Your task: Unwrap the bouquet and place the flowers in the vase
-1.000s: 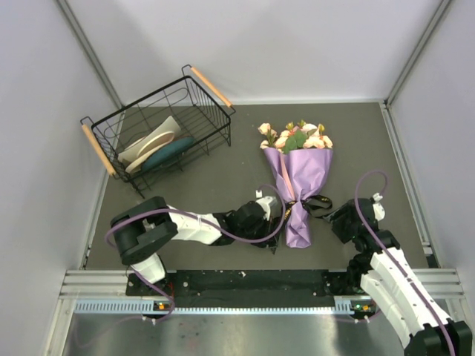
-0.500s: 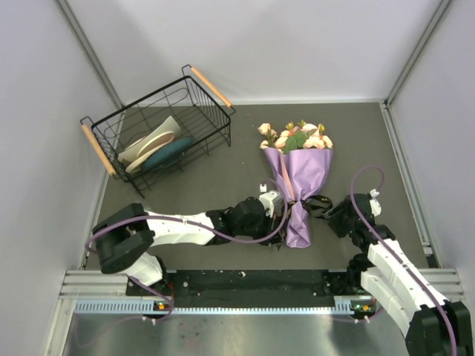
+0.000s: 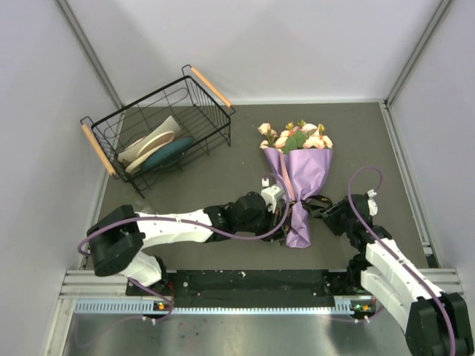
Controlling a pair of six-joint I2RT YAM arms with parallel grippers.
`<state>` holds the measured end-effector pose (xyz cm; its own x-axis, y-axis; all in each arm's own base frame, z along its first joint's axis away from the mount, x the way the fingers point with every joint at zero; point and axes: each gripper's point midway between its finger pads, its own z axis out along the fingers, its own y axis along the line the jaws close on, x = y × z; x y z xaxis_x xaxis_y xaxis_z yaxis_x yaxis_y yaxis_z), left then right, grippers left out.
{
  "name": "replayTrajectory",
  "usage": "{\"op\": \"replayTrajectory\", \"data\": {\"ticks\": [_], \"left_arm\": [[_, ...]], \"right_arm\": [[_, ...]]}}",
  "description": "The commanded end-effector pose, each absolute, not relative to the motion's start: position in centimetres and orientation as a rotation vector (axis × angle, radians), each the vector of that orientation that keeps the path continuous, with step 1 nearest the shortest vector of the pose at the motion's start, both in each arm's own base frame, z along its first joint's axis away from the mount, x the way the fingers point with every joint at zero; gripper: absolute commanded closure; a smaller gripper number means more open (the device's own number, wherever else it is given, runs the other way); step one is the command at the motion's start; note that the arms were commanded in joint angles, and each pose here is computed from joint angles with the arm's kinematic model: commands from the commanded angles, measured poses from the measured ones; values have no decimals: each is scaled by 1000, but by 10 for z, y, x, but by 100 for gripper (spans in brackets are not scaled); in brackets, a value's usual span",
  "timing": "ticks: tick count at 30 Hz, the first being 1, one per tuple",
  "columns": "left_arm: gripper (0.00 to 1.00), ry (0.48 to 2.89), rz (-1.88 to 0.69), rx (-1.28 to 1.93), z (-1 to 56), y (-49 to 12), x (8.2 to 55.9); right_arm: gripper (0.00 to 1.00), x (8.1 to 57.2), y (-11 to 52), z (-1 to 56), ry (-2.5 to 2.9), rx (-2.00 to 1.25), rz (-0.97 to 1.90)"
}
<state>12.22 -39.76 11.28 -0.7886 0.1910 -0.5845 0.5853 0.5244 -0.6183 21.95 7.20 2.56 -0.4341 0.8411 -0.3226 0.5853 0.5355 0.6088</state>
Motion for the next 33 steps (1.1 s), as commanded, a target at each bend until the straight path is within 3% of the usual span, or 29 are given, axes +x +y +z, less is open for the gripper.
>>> {"op": "replayTrajectory", "data": {"ticks": [1,5,11,20,27,33], "left_arm": [[100,2214,-1207,638,146,-405,129],[100,2210,-1193,631,148,-403,131],[100,2221,-1111,576,152,-393,141],[100,2174,-810,292,162,-323,178],[100,2106,-753,164,173,-283,194],[100,2167,-692,125,154,-270,205]], "right_arm": [[59,225,68,18,2157,1171,525],[70,227,70,15,2157,1200,536],[99,227,56,17,2122,1229,456],[100,239,36,59,2045,1095,379],[100,244,27,97,1963,1014,353],[100,246,21,97,1972,1013,303]]}}
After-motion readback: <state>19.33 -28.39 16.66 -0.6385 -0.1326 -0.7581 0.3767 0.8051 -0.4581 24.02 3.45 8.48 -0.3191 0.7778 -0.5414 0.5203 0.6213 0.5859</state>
